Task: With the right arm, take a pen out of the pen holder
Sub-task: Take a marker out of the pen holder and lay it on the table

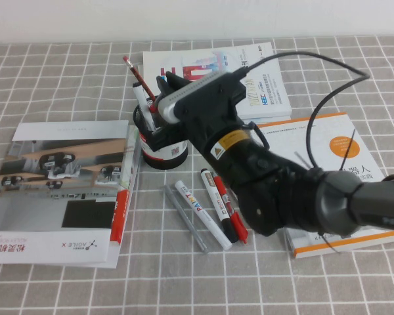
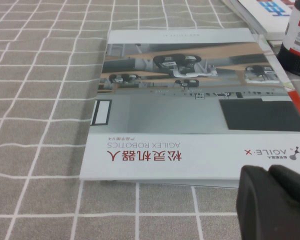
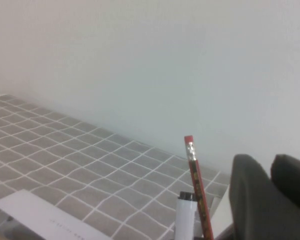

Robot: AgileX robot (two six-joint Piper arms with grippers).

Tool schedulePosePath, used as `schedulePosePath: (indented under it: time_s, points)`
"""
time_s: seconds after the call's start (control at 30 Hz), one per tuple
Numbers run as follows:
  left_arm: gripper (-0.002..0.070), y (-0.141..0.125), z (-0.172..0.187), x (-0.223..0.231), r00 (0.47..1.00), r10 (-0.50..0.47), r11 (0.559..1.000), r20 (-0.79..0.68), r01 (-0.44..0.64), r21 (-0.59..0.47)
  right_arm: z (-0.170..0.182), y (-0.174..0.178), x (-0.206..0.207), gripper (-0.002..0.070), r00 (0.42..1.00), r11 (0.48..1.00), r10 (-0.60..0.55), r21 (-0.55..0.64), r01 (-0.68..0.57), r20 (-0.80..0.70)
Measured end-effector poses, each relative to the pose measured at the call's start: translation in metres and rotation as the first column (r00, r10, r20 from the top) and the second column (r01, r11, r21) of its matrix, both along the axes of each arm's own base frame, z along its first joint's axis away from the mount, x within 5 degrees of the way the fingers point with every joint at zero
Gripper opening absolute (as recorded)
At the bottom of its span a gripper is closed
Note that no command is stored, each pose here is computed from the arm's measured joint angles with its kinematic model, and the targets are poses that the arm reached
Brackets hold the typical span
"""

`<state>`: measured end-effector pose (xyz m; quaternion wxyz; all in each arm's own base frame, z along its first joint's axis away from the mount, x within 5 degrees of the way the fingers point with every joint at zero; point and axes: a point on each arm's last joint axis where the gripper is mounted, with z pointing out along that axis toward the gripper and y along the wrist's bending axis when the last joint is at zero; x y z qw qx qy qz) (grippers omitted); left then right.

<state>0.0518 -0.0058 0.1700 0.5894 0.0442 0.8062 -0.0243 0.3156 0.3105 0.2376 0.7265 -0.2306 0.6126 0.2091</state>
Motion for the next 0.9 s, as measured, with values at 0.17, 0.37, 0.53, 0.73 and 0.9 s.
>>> schedulePosePath:
  time_s: [0.17, 0.37, 0.53, 0.73, 0.9]
  points:
    - [-0.0003, 0.000, 0.000, 0.000, 1.000, 0.000, 1.000, 0.000, 0.000, 0.000, 0.020, -0.004, -0.006, 0.0022, 0.999, 0.999, 0.018, -0.038, -0.019, -0.030]
    - [-0.0003, 0.000, 0.000, 0.000, 1.000, 0.000, 1.000, 0.000, 0.000, 0.000, 0.049, -0.012, -0.018, 0.0022, 0.996, 0.995, 0.045, -0.086, -0.051, -0.073]
    - [-0.0003, 0.000, 0.000, 0.000, 1.000, 0.000, 1.000, 0.000, 0.000, 0.000, 0.077, -0.024, -0.034, 0.0022, 0.990, 0.979, 0.079, -0.178, -0.099, -0.118]
    - [-0.0003, 0.000, 0.000, 0.000, 1.000, 0.000, 1.000, 0.000, 0.000, 0.000, 0.107, -0.044, -0.062, 0.0022, 0.961, 0.946, 0.127, -0.261, -0.191, -0.245]
    - [-0.0003, 0.000, 0.000, 0.000, 1.000, 0.000, 1.000, 0.000, 0.000, 0.000, 0.112, -0.051, -0.078, 0.0022, 0.887, 0.886, 0.144, -0.343, -0.313, -0.439]
